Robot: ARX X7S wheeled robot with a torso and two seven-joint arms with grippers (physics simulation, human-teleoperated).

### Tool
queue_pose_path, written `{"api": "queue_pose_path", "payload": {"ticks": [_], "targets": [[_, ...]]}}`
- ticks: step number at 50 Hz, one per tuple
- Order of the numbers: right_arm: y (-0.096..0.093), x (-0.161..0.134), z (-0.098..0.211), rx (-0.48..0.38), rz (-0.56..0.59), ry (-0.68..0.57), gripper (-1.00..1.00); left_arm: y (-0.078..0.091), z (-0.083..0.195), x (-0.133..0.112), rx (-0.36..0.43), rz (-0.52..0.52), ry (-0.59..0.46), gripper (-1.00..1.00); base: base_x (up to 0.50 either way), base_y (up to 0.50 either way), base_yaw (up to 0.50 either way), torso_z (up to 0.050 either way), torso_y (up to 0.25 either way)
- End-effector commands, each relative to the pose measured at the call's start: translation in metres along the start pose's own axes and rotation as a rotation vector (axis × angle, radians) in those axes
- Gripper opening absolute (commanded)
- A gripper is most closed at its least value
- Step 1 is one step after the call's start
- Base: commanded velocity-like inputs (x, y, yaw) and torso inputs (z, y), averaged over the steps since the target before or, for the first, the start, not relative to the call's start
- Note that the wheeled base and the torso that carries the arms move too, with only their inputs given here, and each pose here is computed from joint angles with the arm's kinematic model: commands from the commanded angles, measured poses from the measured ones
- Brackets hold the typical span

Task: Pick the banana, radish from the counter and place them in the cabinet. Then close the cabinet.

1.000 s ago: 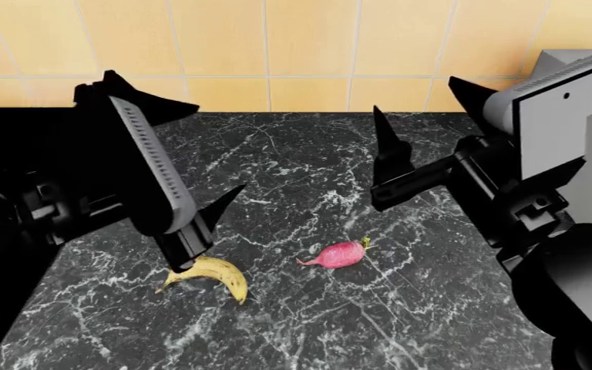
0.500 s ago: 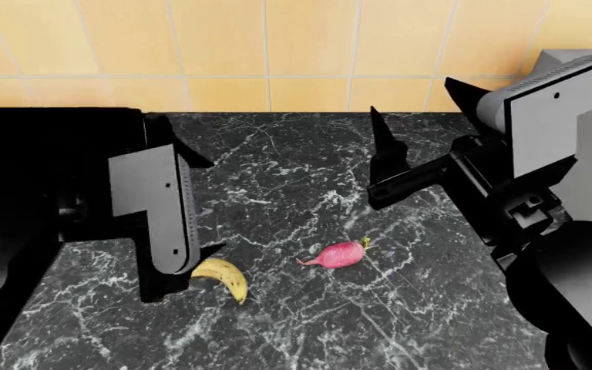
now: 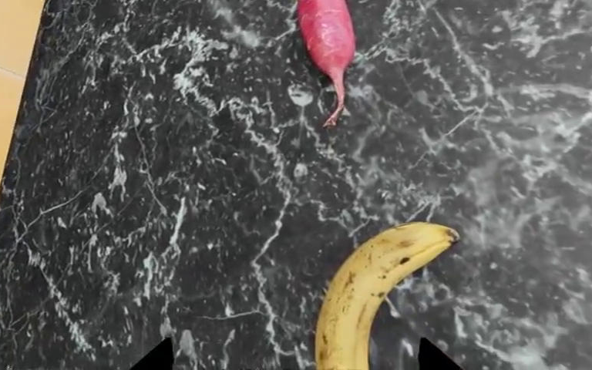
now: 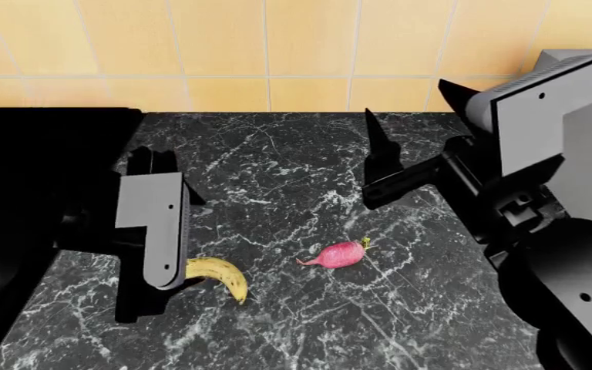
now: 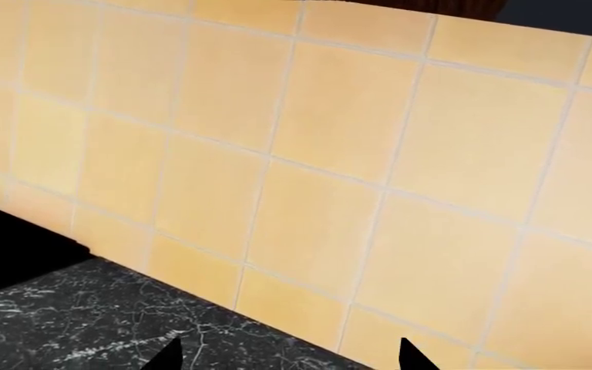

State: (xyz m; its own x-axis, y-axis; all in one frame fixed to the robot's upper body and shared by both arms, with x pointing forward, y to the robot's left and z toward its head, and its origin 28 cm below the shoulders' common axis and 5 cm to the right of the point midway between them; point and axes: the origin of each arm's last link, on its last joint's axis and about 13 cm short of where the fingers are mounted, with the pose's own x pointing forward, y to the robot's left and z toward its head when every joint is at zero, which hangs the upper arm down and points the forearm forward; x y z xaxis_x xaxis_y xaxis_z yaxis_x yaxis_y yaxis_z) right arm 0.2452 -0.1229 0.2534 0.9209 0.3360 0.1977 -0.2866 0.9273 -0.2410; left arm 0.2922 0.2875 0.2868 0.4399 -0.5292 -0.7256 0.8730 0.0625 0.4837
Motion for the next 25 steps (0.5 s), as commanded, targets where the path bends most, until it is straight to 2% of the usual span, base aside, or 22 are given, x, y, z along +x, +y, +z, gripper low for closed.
{"api": "queue_pose_path", "payload": {"ticks": [1, 13, 25], "targets": [[0.002, 0.003, -0.001, -0.005, 0.006, 0.005, 1.00, 0.005, -0.004, 0.007, 0.001, -0.062, 0.017, 1.00, 0.00, 0.00, 0.00, 0.000, 0.000], [0.004, 0.007, -0.008, -0.004, 0.008, 0.022, 1.00, 0.009, -0.008, 0.022, -0.012, -0.107, 0.025, 1.00, 0.00, 0.00, 0.00, 0.000, 0.000], [0.005, 0.011, -0.016, -0.003, 0.012, 0.038, 1.00, 0.029, -0.007, 0.034, -0.028, -0.133, 0.072, 1.00, 0.00, 0.00, 0.00, 0.000, 0.000]]}}
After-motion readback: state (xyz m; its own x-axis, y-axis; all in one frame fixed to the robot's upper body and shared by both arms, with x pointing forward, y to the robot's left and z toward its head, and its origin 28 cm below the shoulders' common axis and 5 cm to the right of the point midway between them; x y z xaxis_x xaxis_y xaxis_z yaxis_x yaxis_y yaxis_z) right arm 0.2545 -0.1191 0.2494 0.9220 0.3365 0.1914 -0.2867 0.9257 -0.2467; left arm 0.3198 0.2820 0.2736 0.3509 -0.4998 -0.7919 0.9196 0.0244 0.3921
